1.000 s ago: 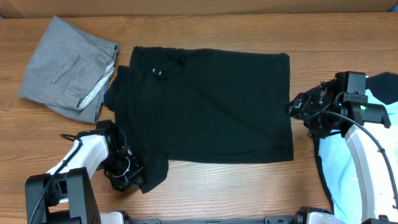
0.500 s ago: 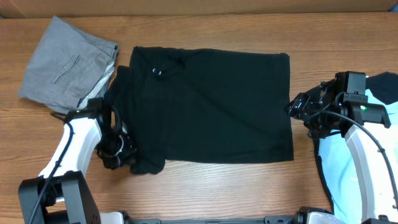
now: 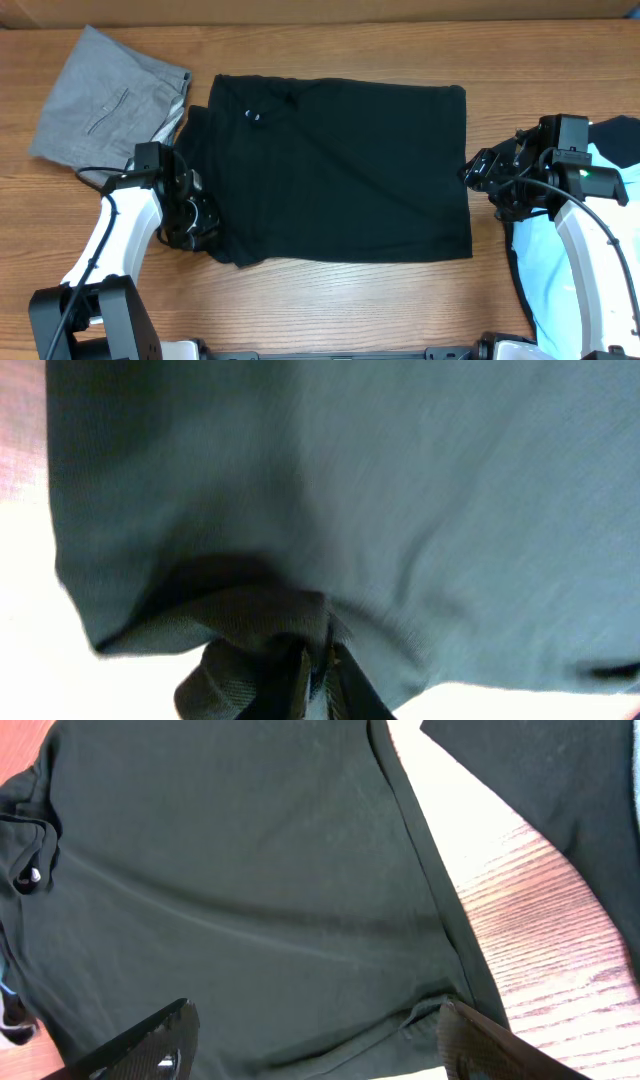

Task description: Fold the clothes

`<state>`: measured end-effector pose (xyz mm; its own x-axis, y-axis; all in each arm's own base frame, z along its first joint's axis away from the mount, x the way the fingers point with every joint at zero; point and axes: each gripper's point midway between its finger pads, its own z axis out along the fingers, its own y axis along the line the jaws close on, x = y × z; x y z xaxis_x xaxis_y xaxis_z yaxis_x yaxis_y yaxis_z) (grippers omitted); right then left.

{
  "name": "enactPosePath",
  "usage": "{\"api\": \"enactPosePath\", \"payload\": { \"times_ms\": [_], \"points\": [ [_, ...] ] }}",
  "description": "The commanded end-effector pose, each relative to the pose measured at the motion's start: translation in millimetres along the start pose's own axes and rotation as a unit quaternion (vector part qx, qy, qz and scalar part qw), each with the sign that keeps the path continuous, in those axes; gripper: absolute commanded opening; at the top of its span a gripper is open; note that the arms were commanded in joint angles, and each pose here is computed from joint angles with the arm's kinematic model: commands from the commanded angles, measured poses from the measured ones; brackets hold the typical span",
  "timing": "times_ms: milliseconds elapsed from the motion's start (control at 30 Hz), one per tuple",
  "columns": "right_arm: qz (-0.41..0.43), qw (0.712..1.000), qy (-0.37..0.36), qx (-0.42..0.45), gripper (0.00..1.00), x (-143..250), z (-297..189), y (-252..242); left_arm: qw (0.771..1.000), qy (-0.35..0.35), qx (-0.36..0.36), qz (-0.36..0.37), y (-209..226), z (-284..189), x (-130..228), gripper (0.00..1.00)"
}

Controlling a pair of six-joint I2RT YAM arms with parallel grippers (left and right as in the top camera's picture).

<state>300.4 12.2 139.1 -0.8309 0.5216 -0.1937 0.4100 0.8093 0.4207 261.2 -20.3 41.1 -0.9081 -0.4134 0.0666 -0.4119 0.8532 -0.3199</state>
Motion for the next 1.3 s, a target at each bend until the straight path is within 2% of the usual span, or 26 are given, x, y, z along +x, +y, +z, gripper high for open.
{"api": "enactPosePath", "payload": {
  "times_ms": [0,100,133,167,200,233,267,300,333,400,533,800,933,1167,1267],
  "points": [
    [-0.006,1.000,-0.017,-0.007,0.80,-7.9,-6.7,5.0,0.999,-0.027,0.026,-0.007,-12.6,-5.0,-15.2,0.11],
    [-0.007,1.000,-0.018,-0.008,0.80,-8.4,-6.8,5.2,0.998,-0.045,0.033,-0.002,-15.9,-5.9,-24.3,0.22],
    [-0.006,1.000,-0.017,-0.008,0.80,-8.2,-6.8,5.1,0.998,-0.045,0.033,-0.002,-15.8,-5.9,-24.3,0.30],
    [-0.006,1.000,-0.017,-0.008,0.80,-8.1,-6.7,5.1,0.999,-0.043,0.032,-0.002,-15.5,-5.8,-23.5,0.43],
    [-0.006,1.000,-0.017,-0.008,0.80,-8.1,-6.7,5.1,0.999,-0.038,0.033,-0.003,-15.6,-5.6,-21.0,0.47],
    [-0.006,1.000,-0.017,-0.008,0.80,-8.0,-6.7,5.1,0.999,-0.029,0.039,-0.002,-17.4,-5.5,-17.1,0.47],
    [-0.006,1.000,-0.017,-0.008,0.80,-8.0,-6.7,5.1,0.998,-0.016,0.052,0.007,-21.5,-5.7,-11.1,0.41],
    [-0.006,1.000,-0.017,-0.008,0.80,-8.0,-6.7,5.1,0.996,0.011,0.084,0.035,-31.7,-6.9,1.6,0.26],
    [-0.006,1.000,-0.017,-0.008,0.80,-8.1,-6.7,5.1,0.994,0.022,0.092,0.048,-33.7,-7.5,7.6,0.22],
    [-0.006,1.000,-0.017,-0.008,0.80,-8.2,-6.8,5.2,0.993,0.049,0.085,0.066,-30.6,-7.3,22.2,0.20],
    [-0.006,1.000,-0.017,-0.008,0.80,-8.1,-6.7,5.1,0.991,0.096,0.034,0.086,-16.0,-3.8,48.7,0.28],
    [-0.006,1.000,-0.017,-0.008,0.80,-7.9,-6.7,5.1,0.985,0.120,-0.010,0.125,-15.7,3.6,66.2,0.42],
    [-0.006,1.000,-0.017,-0.008,0.80,-8.2,-6.8,5.2,0.983,0.102,-0.058,0.143,-10.8,16.3,65.9,0.60],
    [-0.006,1.000,-0.016,-0.007,0.80,-7.3,-6.7,4.7,0.982,0.100,-0.073,0.145,-5.4,41.0,80.3,0.56],
    [-0.006,1.000,-0.016,-0.007,0.80,-7.3,-6.7,4.8,0.982,0.097,-0.083,0.136,2.7,46.9,82.2,0.45]
  ]
}}
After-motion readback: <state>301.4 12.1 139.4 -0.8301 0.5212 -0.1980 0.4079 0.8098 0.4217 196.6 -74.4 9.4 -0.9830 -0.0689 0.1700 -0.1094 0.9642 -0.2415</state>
